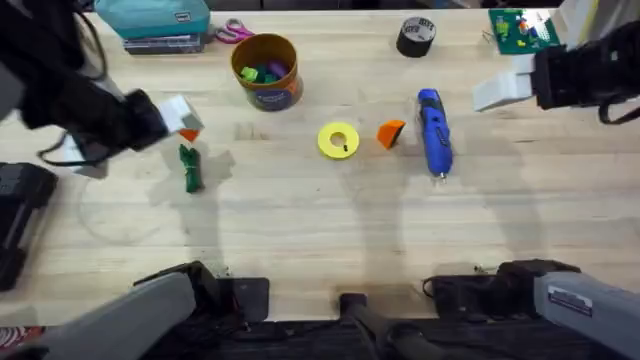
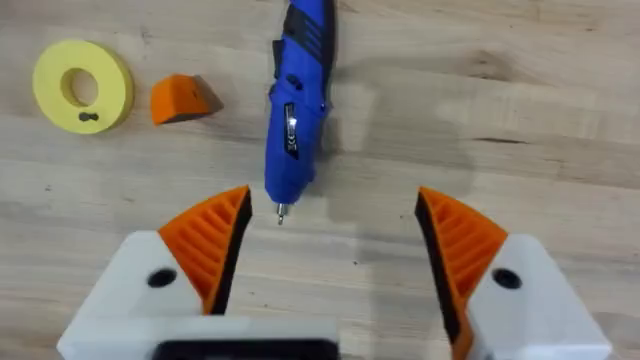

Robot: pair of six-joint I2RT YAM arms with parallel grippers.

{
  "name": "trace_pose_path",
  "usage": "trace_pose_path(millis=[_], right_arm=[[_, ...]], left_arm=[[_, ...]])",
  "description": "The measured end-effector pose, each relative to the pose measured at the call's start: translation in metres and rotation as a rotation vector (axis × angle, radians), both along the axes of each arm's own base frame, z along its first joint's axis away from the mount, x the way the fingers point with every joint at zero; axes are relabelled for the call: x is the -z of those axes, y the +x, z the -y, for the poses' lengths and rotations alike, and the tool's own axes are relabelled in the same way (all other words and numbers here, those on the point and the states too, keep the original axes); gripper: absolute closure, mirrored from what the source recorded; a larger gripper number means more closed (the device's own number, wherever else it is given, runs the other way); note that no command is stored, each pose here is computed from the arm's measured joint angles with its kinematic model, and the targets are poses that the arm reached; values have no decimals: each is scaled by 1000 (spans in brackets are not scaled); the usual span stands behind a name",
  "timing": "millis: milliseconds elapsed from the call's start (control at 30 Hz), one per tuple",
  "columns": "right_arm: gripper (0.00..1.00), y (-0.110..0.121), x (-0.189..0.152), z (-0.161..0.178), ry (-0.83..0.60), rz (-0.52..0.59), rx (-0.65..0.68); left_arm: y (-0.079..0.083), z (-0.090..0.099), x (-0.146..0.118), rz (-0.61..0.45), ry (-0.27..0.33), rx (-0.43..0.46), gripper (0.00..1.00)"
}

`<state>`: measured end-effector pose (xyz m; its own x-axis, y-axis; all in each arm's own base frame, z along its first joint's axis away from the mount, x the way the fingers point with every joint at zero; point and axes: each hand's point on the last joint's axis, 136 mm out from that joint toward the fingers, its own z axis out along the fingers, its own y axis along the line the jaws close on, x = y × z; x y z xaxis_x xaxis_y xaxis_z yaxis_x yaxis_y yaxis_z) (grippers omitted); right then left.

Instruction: Pick up the gripper from the table and insert it into the empty holder that is missing its gripper. Then pick up a screw, insert it into the mounting hole, and use the screwdriver to tighten it. Finally, clean up the table by picking up the vegetable and placing it into the bucket.

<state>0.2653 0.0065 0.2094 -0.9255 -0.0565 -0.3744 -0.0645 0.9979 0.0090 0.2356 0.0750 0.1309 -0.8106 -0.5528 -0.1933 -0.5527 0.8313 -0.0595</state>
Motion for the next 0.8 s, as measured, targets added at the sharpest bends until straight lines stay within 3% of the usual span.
trace_pose_path(millis=[200,600,700,800], right_arm=[[5,0,0,0,0,2,0],[5,0,0,0,0,2,0],[5,0,0,0,0,2,0],[6,0,0,0,0,2,0]], left_arm=[[2,2,47,-112,-52,-12,5],[15,2,96,-215,-110,-15,36],[15,5,101,-229,-135,-15,160],[17,7,101,-219,-145,-17,453]])
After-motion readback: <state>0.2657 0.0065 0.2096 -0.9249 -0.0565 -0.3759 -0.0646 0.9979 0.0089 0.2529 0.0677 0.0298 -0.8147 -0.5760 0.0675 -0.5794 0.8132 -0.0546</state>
